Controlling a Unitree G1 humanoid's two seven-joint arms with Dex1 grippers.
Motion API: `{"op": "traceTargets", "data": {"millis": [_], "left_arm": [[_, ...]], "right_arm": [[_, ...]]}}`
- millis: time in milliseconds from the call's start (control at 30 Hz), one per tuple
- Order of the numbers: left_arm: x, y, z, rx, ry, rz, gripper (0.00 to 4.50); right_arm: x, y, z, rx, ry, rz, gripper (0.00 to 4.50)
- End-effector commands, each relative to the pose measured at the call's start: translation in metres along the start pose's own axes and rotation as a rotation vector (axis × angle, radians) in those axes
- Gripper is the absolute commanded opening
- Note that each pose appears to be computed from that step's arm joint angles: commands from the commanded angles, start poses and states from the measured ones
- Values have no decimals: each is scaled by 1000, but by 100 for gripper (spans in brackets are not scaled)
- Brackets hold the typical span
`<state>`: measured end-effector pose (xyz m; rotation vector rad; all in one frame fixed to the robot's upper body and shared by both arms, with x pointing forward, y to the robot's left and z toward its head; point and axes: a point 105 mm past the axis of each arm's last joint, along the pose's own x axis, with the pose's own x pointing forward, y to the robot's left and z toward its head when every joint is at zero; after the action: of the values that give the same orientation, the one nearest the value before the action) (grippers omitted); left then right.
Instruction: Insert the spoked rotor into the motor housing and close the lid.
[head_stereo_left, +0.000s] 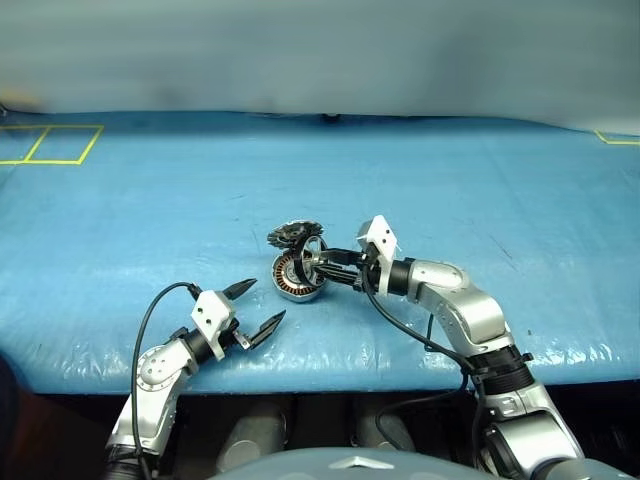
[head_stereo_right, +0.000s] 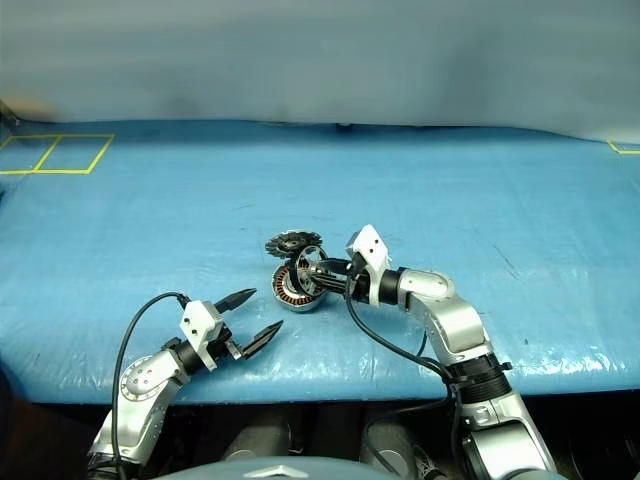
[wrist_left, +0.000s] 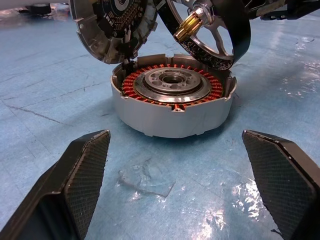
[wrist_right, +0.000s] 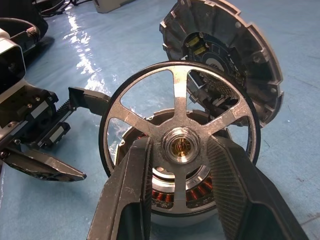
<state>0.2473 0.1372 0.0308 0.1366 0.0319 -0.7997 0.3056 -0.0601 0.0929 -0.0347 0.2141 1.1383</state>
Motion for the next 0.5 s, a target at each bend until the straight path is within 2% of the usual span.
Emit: {"op": "traceTargets", "data": {"millis": [33, 267, 500], "left_arm": [[0, 1, 7, 15, -25, 7, 450], [0, 2, 6, 15, -22, 12, 450], [0, 3, 6, 20, -19, 17, 450]], "right_arm": [[2, 2, 10, -40, -19, 17, 138], [2, 8, 11, -89, -3, 50, 352], [6, 5, 15, -45, -45, 22, 352]]}}
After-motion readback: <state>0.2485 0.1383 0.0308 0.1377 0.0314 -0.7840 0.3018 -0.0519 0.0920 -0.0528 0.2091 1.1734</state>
